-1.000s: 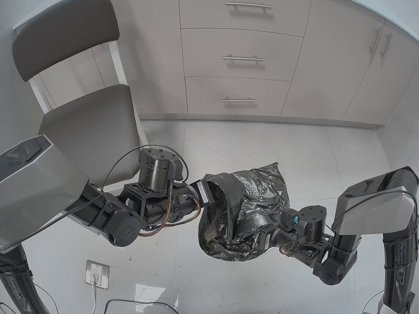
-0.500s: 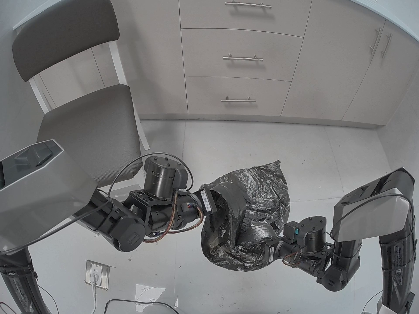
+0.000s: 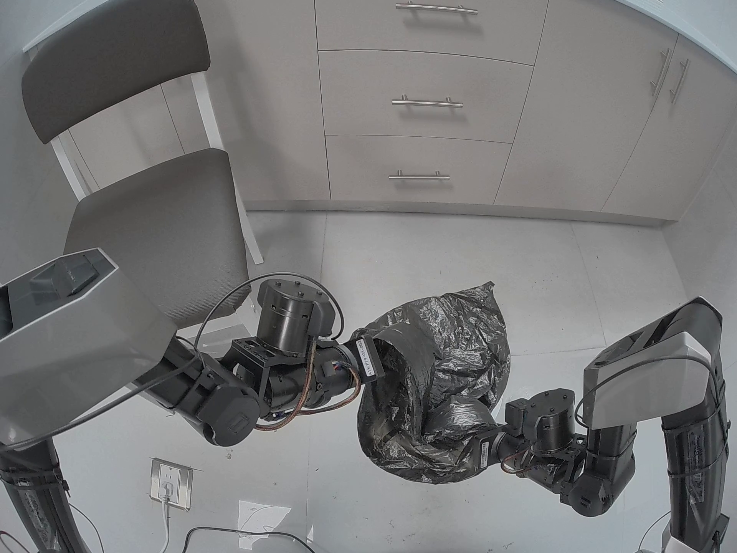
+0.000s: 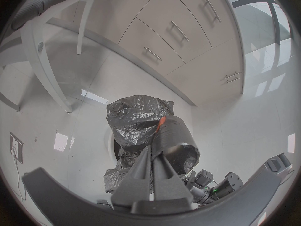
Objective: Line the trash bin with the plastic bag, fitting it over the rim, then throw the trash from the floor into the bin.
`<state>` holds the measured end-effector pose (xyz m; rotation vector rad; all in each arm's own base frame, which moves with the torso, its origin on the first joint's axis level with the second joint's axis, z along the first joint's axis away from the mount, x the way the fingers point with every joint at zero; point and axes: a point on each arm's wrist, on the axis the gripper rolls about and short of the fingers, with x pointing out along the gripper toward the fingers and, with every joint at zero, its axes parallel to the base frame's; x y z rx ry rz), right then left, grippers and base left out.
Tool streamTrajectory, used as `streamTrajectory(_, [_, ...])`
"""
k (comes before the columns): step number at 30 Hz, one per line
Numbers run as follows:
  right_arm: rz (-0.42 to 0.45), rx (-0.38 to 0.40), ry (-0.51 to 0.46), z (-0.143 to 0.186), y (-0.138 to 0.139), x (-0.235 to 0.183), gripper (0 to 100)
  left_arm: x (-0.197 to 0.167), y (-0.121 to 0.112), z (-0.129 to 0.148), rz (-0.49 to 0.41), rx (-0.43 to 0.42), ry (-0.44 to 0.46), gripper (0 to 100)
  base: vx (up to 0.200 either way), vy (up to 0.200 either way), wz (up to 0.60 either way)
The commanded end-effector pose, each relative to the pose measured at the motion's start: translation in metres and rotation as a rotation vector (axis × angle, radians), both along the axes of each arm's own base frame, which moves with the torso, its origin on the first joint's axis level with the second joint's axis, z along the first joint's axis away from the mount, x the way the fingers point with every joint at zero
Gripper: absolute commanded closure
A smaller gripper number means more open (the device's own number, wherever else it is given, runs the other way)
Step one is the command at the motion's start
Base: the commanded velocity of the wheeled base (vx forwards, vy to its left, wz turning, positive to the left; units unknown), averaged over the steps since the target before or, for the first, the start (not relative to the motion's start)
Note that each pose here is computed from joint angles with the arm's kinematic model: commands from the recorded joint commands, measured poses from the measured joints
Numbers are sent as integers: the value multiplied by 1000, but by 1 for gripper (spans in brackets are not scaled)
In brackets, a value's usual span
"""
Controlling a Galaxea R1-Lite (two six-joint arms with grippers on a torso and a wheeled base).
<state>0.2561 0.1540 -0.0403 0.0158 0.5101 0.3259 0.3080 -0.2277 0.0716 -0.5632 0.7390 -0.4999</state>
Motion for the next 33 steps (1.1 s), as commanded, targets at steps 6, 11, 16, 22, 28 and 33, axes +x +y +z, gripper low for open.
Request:
streamTrajectory(6, [-74, -20, -10, -4, -8, 4, 100, 1, -3, -13, -7, 19, 25, 100, 0, 0, 0])
streamTrajectory(11, [-107, -30, -14, -3, -12, 5, 100, 1, -4, -18, -8, 28, 36, 100, 0, 0, 0])
streamTrajectory(16, [-139, -32, -21, -3, -16, 9, 100, 3, -5, -23, -5, 34, 43, 100, 0, 0, 0])
streamTrajectory(22, [-179, -34, -29, -1, -23, 12, 100, 5, -6, -26, -3, 14, 19, 100, 0, 0, 0])
streamTrajectory(28, [-216, -41, -41, 0, -28, 16, 100, 7, -7, -39, 0, 35, 40, 100, 0, 0, 0])
streamTrajectory(33, [-230, -35, -48, 0, -31, 20, 100, 9, -7, -46, 3, 44, 53, 100, 0, 0, 0])
